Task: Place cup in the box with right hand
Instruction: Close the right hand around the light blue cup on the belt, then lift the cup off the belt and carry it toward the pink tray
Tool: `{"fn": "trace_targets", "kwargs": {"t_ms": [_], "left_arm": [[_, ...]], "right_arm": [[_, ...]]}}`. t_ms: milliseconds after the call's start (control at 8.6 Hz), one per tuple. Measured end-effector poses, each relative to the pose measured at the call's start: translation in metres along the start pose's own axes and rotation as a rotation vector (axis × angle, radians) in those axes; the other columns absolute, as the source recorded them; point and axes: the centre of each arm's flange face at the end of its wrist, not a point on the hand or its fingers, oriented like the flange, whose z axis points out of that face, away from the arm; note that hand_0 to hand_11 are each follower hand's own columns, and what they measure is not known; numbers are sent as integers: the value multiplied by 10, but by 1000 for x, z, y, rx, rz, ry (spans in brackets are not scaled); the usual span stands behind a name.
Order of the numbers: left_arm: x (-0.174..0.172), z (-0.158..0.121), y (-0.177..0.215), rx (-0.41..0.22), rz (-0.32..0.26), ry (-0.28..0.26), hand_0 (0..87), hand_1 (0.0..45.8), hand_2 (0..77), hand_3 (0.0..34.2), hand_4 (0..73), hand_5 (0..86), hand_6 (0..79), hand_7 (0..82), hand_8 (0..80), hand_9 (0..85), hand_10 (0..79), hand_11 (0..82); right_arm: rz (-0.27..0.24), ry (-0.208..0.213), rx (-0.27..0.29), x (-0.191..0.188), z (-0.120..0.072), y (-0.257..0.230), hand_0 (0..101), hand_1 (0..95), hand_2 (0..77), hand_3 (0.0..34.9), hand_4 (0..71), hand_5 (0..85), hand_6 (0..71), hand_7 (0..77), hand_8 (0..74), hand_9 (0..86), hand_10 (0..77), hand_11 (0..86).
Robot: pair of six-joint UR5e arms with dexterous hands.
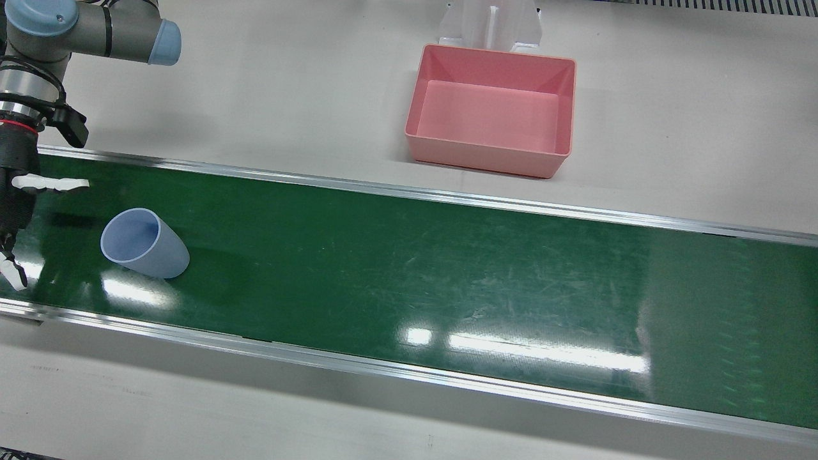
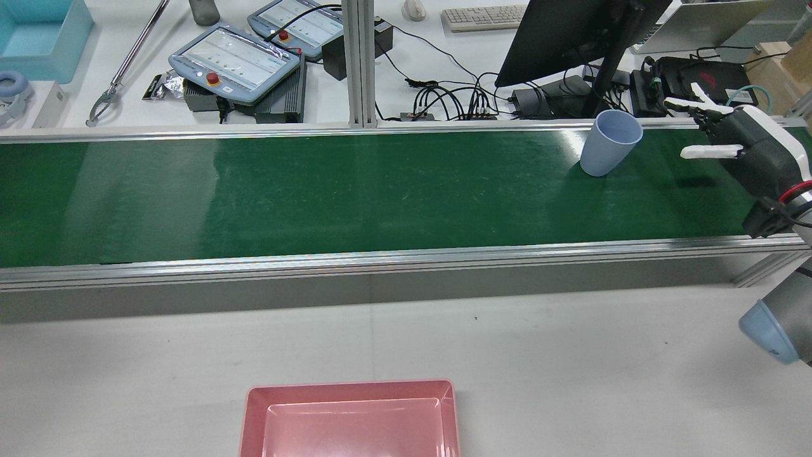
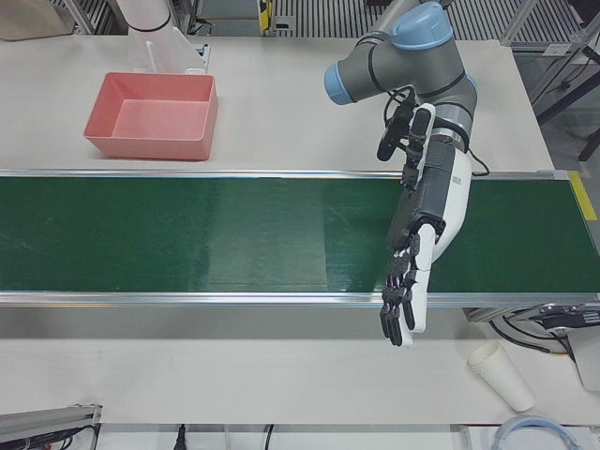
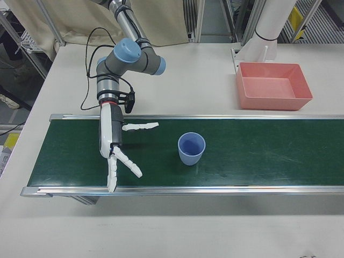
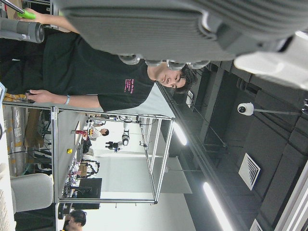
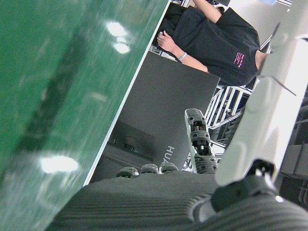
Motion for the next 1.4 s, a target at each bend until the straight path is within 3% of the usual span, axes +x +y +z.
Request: {"fn": "trace_targets", "kwargs": {"t_ms": [116, 233, 349, 465, 581, 698, 814, 930, 1047, 1163, 1395], "left_arm": [[0, 0, 0, 1, 0, 0, 0, 5, 0, 0, 11, 5, 0, 0, 0, 0, 0, 0], [0, 0, 0, 0, 0, 0, 0, 5, 0, 0, 11, 0, 0, 0, 0, 0, 0, 0], [0, 0, 0, 1, 0, 0, 0, 5, 0, 0, 11, 5, 0, 0, 0, 0, 0, 0], [0, 0, 0, 0, 0, -1, 0, 5, 0, 0, 11, 5, 0, 0, 0, 0, 0, 0], [0, 0, 0, 0, 0, 0, 0, 5, 0, 0, 11, 0, 0, 0, 0, 0, 0, 0], [0, 0, 0, 0, 0, 0, 0, 5, 0, 0, 11, 0, 0, 0, 0, 0, 0, 0], [0, 0, 0, 1, 0, 0, 0, 5, 0, 0, 11, 5, 0, 0, 0, 0, 0, 0], [0, 0, 0, 1, 0, 0, 0, 5, 0, 0, 11, 0, 0, 0, 0, 0, 0, 0], [0, 0, 0, 1, 0, 0, 0, 5, 0, 0, 11, 5, 0, 0, 0, 0, 0, 0], [0, 0, -1, 1, 0, 0, 0, 5, 0, 0, 11, 5, 0, 0, 0, 0, 0, 0], [0, 0, 0, 0, 0, -1, 0, 5, 0, 0, 11, 5, 0, 0, 0, 0, 0, 0]], "right_arm": [[1, 3, -2, 2, 0, 1, 479, 142, 22, 0, 87, 33, 5, 16, 5, 5, 5, 11], [1, 6, -3, 3, 1, 2, 469, 115, 120, 0, 82, 33, 5, 16, 5, 5, 5, 11], [3, 6, -5, 5, 1, 3, 464, 164, 175, 0, 60, 27, 5, 16, 5, 5, 5, 11], [6, 3, -5, 5, 1, 3, 474, 71, 131, 0, 98, 33, 5, 16, 5, 5, 0, 11], [6, 1, -4, 5, 1, 2, 476, 131, 33, 0, 98, 33, 5, 16, 5, 5, 5, 11], [5, 0, -2, 6, 1, 2, 476, 120, 44, 0, 71, 33, 5, 16, 5, 5, 5, 11], [6, -1, -1, 6, 1, 2, 476, 147, 158, 0, 98, 33, 5, 16, 5, 5, 5, 11], [9, -6, -2, 4, 1, 2, 606, 235, 273, 0, 164, 115, 98, 11, 93, 5, 71, 5], [16, -21, -3, 0, 1, 4, 796, 229, 300, 0, 245, 235, 338, 11, 333, 153, 300, 11], [32, -50, -6, -7, 0, 8, 796, 229, 300, 0, 245, 235, 338, 11, 333, 153, 300, 11], [69, -100, -65, -24, 1, 46, 768, 191, 355, 0, 245, 267, 524, 22, 507, 344, 420, 196]]}}
